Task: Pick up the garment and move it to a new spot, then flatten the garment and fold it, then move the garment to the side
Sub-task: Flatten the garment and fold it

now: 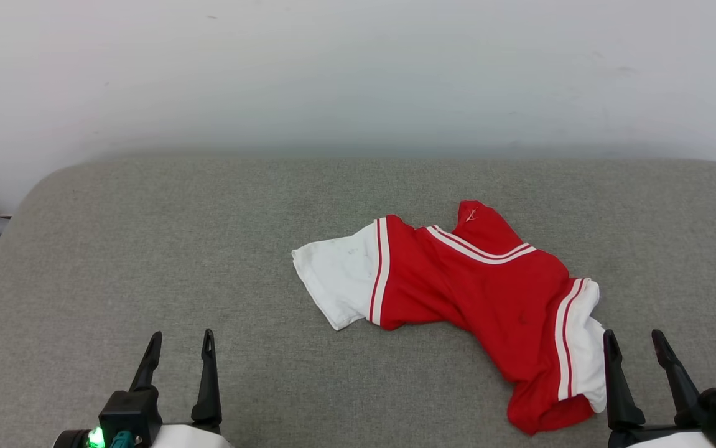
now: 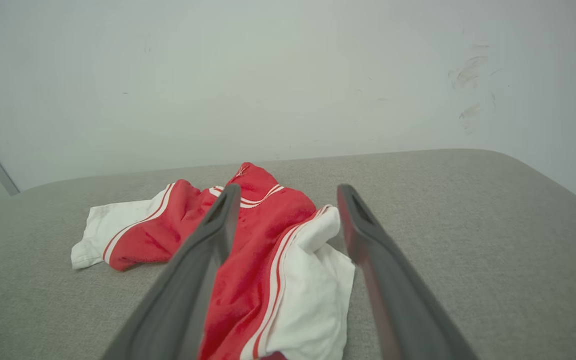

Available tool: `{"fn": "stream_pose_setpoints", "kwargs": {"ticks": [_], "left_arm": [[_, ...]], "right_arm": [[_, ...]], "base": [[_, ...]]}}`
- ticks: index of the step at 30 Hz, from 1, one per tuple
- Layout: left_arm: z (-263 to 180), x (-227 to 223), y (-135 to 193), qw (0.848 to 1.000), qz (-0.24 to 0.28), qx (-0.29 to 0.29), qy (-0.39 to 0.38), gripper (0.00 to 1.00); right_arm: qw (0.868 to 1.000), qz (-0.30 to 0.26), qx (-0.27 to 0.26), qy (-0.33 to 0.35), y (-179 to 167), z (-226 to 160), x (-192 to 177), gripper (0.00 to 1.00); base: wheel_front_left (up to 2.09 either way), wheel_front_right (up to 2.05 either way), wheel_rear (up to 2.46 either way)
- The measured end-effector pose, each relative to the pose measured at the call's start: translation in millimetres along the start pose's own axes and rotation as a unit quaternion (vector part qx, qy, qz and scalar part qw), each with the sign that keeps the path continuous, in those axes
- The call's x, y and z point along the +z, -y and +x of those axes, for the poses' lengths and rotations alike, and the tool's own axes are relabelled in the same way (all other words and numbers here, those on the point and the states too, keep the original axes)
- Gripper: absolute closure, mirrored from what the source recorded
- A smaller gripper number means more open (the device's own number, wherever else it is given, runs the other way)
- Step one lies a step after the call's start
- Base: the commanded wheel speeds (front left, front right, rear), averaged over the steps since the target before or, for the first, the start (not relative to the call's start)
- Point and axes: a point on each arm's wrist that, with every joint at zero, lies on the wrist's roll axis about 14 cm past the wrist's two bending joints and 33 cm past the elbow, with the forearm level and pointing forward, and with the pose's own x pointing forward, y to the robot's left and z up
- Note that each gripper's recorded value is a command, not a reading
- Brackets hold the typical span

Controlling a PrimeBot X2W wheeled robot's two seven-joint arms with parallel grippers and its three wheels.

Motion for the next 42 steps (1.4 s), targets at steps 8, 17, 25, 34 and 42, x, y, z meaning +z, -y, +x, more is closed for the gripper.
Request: {"fn": "stream_pose_setpoints", "kwargs": {"ticks": [8,17,25,34,42], "left_arm": [[28.7,13.4,2.4,0.999,0.011,-0.032,0.022,0.0],[105.3,64.0,22.5,0.988,0.059,-0.102,0.097,0.0],[186.8,70.4,60.9,0.975,0.094,-0.174,0.096,0.0],[227.2,6.9,97.9,0.952,0.113,-0.262,-0.107,0.0],[211.4,-70.2,85.1,0.882,0.132,-0.279,-0.355,0.0]], "right_arm": [[1.0,-0.006,0.006,-0.001,-3.0,4.9,-0.6,0.0],[1.0,-0.017,0.011,0.012,-5.5,25.4,5.1,0.0],[1.0,-0.027,-0.005,0.011,6.4,43.4,1.9,0.0],[0.999,-0.036,-0.021,0.001,19.4,54.7,-7.3,0.0],[0.999,-0.037,-0.025,-0.008,23.6,62.6,-16.4,0.0]], "base": [[0.0,0.0,0.0],[0.0,0.0,0.0],[0.0,0.0,0.0],[0.0,0.0,0.0],[0.0,0.0,0.0]]}}
